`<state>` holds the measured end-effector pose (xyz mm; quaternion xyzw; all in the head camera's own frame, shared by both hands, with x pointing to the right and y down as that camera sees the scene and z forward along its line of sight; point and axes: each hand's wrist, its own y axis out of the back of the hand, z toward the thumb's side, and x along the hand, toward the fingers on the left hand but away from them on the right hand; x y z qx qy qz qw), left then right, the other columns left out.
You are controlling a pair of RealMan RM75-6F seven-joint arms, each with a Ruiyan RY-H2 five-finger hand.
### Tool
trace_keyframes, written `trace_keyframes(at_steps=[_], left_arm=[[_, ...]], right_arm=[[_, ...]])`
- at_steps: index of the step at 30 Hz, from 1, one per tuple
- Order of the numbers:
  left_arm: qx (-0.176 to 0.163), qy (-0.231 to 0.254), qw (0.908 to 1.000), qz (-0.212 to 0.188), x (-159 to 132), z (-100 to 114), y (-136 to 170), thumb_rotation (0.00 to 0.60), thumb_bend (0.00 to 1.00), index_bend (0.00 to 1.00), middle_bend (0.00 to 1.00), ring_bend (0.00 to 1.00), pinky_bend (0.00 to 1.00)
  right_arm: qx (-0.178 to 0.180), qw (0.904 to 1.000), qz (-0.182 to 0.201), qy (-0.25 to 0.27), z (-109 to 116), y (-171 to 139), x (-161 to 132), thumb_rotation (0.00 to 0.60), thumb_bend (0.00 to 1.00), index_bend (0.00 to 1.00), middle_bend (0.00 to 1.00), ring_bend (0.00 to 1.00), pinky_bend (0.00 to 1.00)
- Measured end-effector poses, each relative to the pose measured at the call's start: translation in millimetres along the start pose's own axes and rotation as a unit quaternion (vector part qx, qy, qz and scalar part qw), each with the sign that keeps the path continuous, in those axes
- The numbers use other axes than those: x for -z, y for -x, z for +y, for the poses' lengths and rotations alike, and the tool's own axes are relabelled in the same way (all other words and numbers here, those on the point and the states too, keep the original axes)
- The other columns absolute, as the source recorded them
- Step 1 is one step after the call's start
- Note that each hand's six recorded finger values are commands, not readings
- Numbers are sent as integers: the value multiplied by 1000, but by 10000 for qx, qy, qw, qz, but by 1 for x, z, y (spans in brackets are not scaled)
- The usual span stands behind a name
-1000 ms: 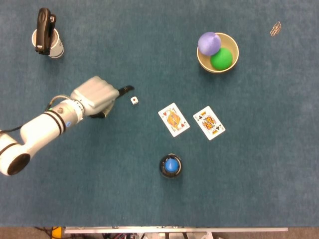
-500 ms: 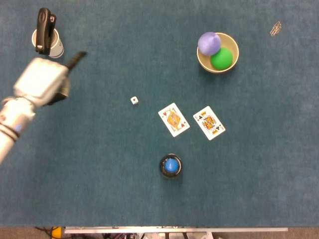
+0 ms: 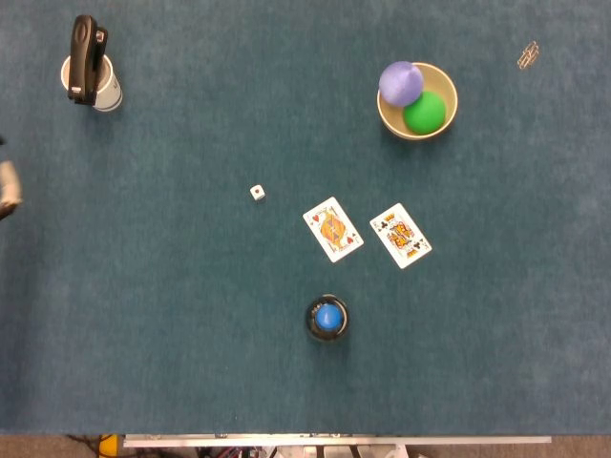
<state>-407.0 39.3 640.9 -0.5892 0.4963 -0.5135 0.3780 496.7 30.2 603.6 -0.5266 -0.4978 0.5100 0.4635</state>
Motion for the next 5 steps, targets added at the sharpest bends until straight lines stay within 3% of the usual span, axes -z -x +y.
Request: trace_keyframes(at_steps=[5], left_arm=[[-184, 3, 9990, 416, 19, -1, 25, 228, 580, 0, 313, 236, 285]], right_arm=[[-35, 10000, -5, -1, -2, -3, 2, 600, 301, 305, 254, 112, 253]])
